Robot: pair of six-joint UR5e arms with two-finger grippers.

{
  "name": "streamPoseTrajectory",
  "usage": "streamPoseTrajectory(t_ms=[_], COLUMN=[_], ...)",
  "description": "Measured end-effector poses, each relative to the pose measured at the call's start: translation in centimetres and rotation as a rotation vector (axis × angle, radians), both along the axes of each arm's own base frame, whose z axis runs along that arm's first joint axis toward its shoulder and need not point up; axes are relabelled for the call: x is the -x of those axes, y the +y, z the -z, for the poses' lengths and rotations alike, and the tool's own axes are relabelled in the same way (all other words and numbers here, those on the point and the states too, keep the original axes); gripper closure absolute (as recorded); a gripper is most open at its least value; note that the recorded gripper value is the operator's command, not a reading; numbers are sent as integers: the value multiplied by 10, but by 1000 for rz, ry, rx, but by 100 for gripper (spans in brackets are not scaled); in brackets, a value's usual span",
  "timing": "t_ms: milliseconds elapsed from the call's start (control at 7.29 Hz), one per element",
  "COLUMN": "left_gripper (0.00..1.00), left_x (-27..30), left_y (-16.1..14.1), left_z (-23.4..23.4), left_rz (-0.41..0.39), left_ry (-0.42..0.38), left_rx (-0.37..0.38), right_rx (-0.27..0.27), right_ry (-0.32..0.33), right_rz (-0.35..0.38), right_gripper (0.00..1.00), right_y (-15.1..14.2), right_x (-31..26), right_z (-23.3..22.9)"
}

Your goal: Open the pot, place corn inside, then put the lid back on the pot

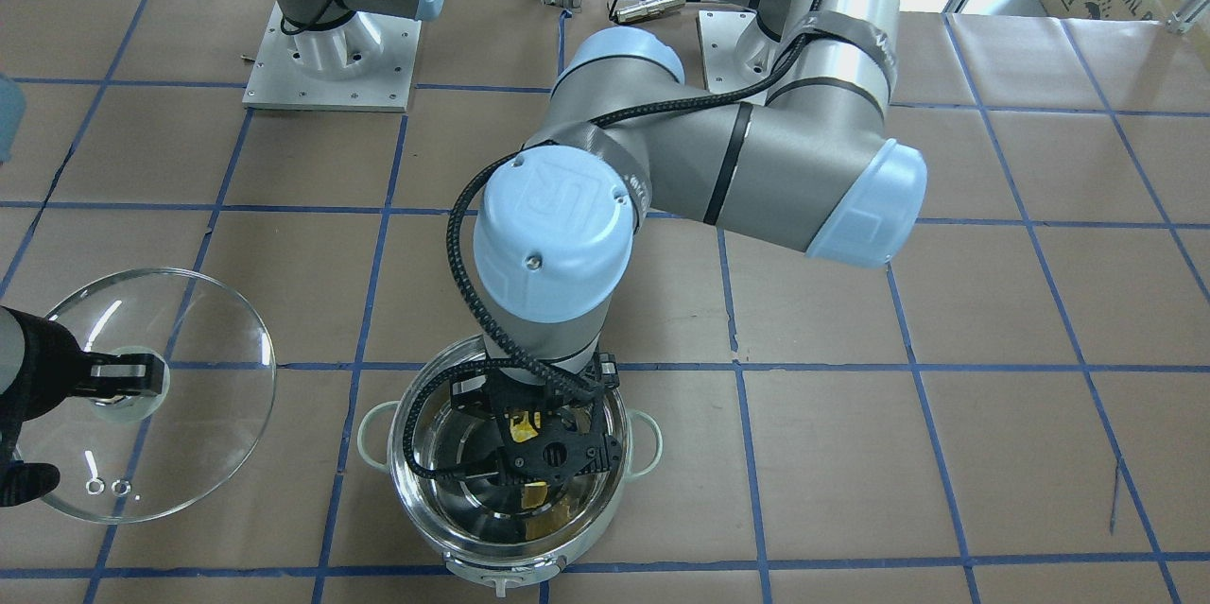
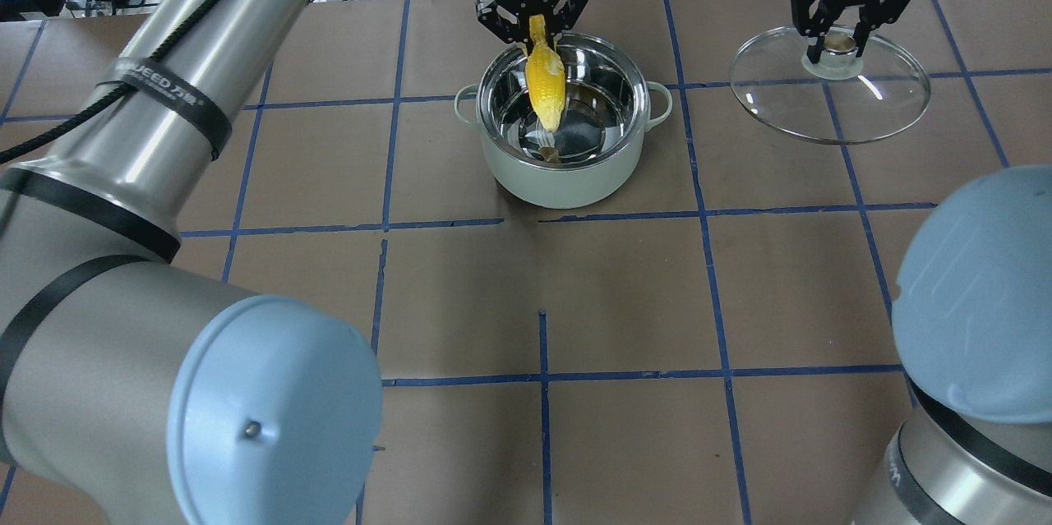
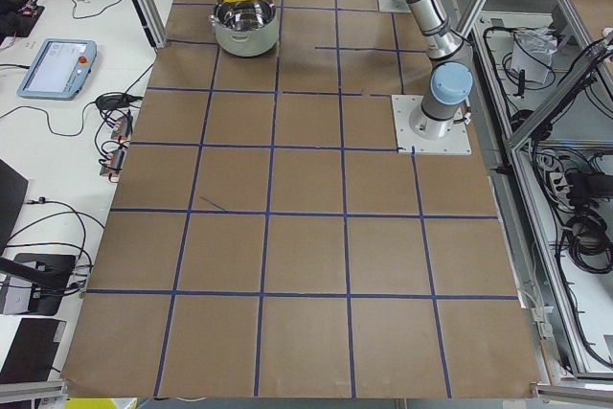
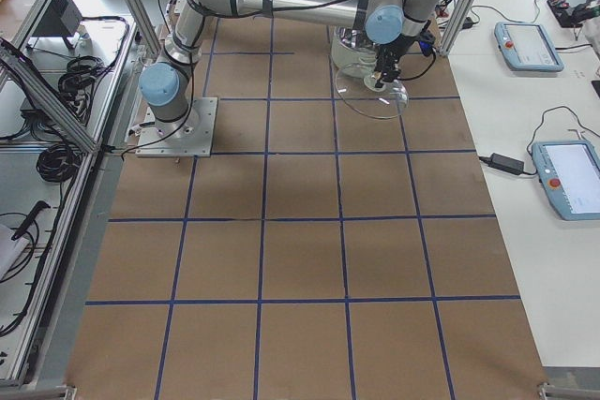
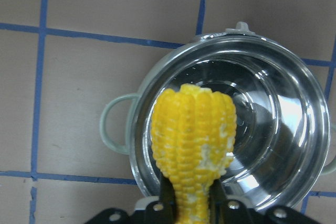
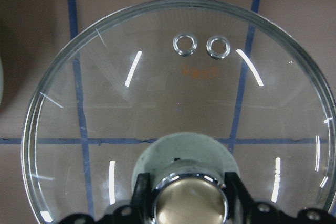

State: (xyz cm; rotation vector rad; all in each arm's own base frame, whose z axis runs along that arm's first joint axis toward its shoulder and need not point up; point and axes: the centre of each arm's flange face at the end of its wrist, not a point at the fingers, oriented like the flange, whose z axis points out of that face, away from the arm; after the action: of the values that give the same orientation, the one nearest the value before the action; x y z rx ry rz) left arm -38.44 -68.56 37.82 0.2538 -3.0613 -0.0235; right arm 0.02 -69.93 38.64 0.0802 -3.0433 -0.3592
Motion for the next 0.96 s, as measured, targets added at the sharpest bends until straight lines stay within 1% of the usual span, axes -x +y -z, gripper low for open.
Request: streamPoseTrajectory(t_ms=[137,275,412,961], left_gripper=[92,6,0,0], left_x=[8,12,14,5], left_y=[-3,-6,-7,-11], left_z=[17,30,39,35], left_rz=[-4,-2,4,14], left_ry=[-1,-4,-6,-4], left_rx=[-7,-14,-22,-15], right_rx=[-3,-6,-9,-2], right_ry=[-7,-13,-16,-20], right_rz=[0,0,1,3], right_gripper=[93,93,93,93], right_y=[2,3,4,7], right_x=[11,15,17,17], right_z=[2,4,5,1])
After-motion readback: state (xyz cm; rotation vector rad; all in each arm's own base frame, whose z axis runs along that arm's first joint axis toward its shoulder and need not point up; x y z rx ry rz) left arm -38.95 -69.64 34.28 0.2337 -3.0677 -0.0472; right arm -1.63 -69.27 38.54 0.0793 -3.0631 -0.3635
